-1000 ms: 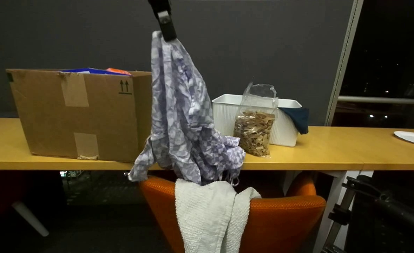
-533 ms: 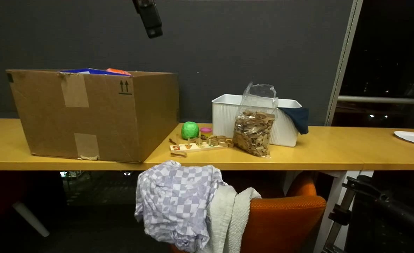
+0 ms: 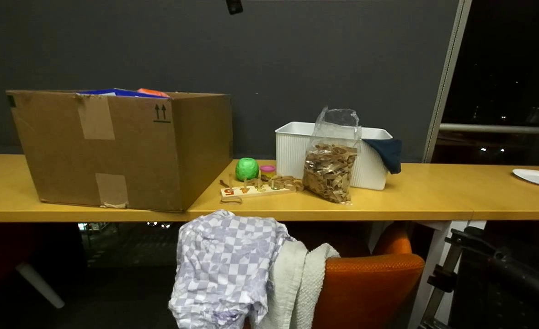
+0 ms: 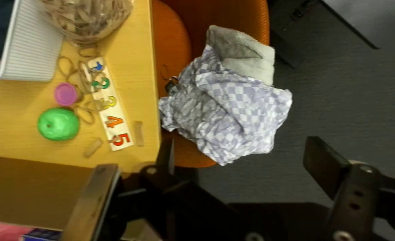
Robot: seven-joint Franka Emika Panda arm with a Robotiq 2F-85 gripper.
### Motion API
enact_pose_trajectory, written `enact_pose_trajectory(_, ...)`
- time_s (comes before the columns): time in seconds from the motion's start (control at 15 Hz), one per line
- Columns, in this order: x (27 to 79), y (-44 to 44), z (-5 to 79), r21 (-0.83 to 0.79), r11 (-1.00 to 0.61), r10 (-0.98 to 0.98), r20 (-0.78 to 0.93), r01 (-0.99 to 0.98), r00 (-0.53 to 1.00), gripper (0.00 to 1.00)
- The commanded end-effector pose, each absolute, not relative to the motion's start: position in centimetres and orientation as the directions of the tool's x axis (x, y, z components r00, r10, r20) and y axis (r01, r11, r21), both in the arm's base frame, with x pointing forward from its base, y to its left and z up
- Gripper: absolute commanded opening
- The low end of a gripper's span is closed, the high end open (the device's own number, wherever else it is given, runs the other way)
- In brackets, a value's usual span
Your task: Take the white towel and the other two pieces of clothing out of the basket and put it on the backrest of the chair
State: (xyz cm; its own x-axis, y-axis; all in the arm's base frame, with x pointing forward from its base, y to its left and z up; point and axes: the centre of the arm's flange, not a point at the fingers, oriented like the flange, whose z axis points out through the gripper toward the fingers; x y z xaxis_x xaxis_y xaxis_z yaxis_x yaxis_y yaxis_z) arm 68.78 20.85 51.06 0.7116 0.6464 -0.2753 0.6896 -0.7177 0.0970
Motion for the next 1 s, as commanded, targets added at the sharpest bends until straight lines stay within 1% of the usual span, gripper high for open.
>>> enact_pose_trajectory(0.0, 66.0, 12.2, 53.6, 0.159, -0.812, 0.541, -0.153, 0.561, 0.827, 1.00)
enact_pose_trajectory(0.2, 67.0, 5.1, 57.2, 0.172, -0.883, 0.435, -0.046, 0.436, 0.899, 1.00)
enact_pose_trajectory(0.6, 67.1, -11.3, 61.2, 0.108, -0.978, 0.192, 0.153, 0.177, 0.969, 1.00)
enact_pose_trajectory(0.73, 66.2, -16.8, 60.7, 0.079, -0.994, 0.087, 0.177, 0.074, 0.980, 1.00)
enact_pose_trajectory(0.93, 64.0, -24.4, 58.9, 0.074, -0.997, -0.020, 0.177, -0.034, 0.984, 1.00)
